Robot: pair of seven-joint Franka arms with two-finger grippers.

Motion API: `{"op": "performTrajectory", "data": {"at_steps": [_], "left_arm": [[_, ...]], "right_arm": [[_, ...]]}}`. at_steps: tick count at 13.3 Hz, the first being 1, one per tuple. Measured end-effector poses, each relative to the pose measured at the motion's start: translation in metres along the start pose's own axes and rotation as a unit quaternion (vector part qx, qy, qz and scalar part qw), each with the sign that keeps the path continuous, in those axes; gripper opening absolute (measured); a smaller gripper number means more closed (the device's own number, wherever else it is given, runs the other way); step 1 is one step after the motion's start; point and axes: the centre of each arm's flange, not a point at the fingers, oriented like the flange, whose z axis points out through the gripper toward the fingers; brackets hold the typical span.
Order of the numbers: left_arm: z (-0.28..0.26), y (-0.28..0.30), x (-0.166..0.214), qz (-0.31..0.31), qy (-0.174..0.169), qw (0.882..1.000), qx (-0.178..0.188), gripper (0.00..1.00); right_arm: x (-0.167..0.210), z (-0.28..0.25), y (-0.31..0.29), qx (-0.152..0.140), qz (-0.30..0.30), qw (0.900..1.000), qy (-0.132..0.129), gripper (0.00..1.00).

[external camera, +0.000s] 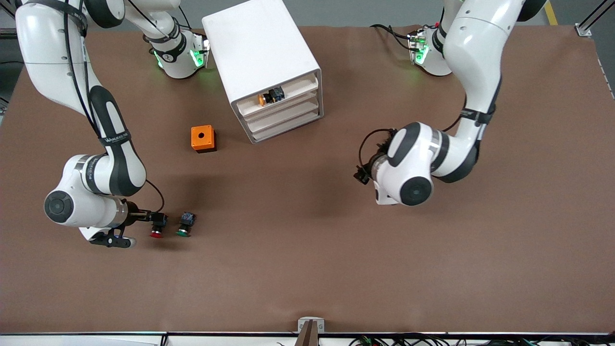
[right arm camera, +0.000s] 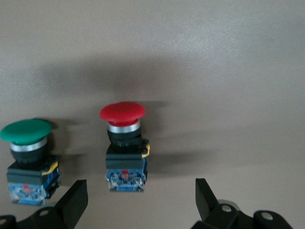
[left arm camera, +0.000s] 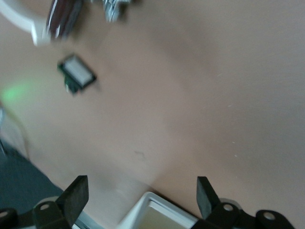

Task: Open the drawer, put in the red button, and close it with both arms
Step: 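Grasp the red button with the right gripper while the left gripper grips the drawer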

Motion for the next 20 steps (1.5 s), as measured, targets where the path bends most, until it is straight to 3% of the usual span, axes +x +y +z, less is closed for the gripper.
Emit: {"op": "performTrajectory", "data": {"at_steps": [2,4,7,9,10,13,15,20], "left_arm": [[0.034,0.011,-0.028,-0.088,0.005,0.996,0.024,1.0],[0.061,0.018,-0.059,-0.153,-0.014,0.987,0.044,1.0],[0.086,0.024,-0.095,-0.23,-0.085,0.967,0.074,0.98],[0.099,0.029,-0.105,-0.289,-0.127,0.944,0.099,0.94],[0.106,0.032,-0.106,-0.313,-0.145,0.932,0.112,0.93],[0.118,0.038,-0.111,-0.392,-0.188,0.888,0.149,0.89],[0.118,0.04,-0.118,-0.424,-0.209,0.865,0.167,0.84],[0.113,0.041,-0.142,-0.456,-0.232,0.839,0.188,0.69]], "right_arm": [[0.001,0.017,0.001,0.001,0.003,1.0,0.012,0.99],[-0.002,0.03,0.001,0.001,0.003,1.0,0.01,0.96],[-0.004,0.03,-0.01,0.002,-0.002,1.0,0.008,0.64],[-0.005,0.029,-0.018,0.003,0.0,1.0,0.009,0.44],[-0.005,0.028,-0.021,0.003,0.002,1.0,0.01,0.41],[-0.003,0.021,-0.024,0.004,0.006,1.0,0.008,0.41],[0.001,0.004,-0.026,0.005,0.004,1.0,0.004,0.41],[0.001,-0.075,-0.042,0.01,0.014,1.0,-0.013,0.41]]}}
